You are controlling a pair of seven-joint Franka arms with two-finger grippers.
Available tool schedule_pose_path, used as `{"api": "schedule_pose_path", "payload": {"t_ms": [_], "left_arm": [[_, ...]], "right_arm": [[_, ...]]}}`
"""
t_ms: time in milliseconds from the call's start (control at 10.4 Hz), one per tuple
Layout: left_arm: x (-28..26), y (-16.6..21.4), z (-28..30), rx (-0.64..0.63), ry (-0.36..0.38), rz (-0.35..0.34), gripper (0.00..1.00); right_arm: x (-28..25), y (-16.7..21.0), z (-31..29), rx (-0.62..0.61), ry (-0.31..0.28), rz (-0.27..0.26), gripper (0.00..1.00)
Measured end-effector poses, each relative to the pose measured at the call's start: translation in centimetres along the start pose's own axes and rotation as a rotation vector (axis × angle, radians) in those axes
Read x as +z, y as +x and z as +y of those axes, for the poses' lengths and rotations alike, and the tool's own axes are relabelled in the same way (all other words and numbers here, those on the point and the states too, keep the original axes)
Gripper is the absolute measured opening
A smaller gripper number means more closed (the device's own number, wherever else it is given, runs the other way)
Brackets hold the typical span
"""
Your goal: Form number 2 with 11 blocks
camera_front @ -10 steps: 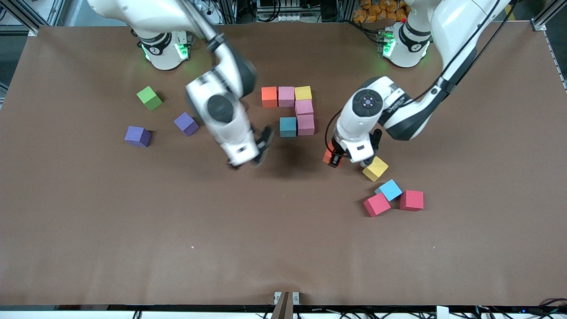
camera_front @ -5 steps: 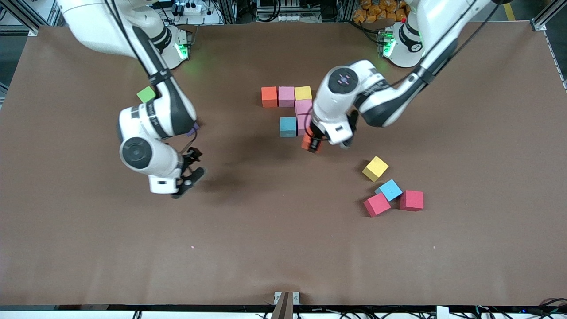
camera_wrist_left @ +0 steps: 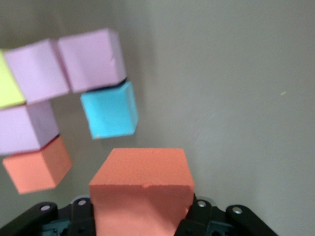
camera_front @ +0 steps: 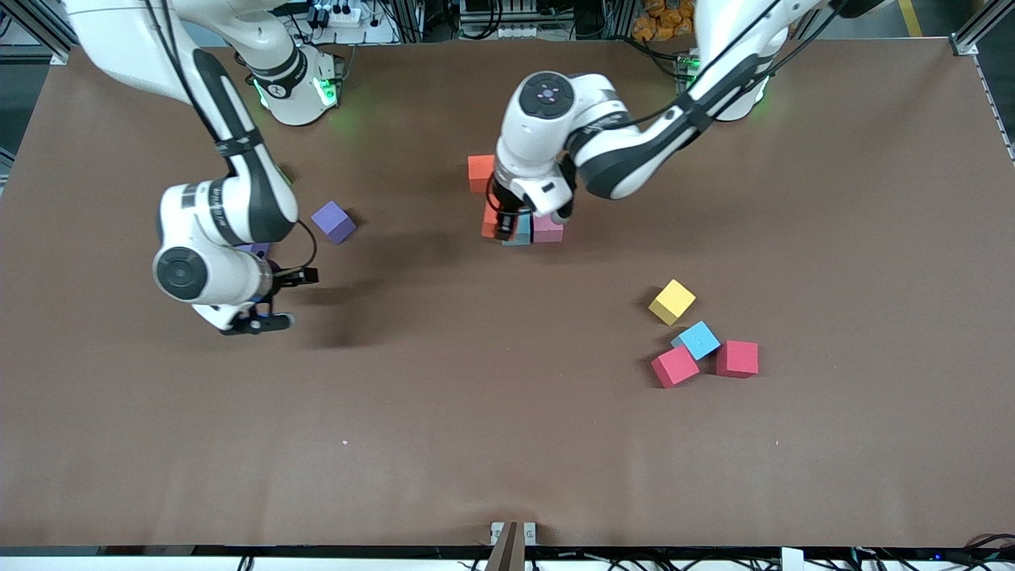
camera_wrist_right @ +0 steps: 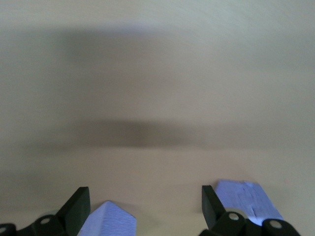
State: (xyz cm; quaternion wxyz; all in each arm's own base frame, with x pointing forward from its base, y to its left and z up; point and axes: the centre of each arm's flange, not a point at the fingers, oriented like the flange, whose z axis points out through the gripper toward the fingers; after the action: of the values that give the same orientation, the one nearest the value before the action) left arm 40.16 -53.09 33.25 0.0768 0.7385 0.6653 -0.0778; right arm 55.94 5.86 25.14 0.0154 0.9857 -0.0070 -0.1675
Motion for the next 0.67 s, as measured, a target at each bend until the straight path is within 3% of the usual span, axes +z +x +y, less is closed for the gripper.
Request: {"api": "schedule_pose_path", "payload": {"t_ms": [287,670], "left_arm": [[4.4,-2.7,-1.8,-0.092,-0.030,0.004,0.58],[9.4,-4.3,-4.9,-0.070,-0.014,0.072,0.58]], "right_arm": [[3.6,-1.5,8.9,0.155,0.051,-0.065,1.00],[5.2,-3.4,12.7,0.105,0.085,-0.080,1.00]]}}
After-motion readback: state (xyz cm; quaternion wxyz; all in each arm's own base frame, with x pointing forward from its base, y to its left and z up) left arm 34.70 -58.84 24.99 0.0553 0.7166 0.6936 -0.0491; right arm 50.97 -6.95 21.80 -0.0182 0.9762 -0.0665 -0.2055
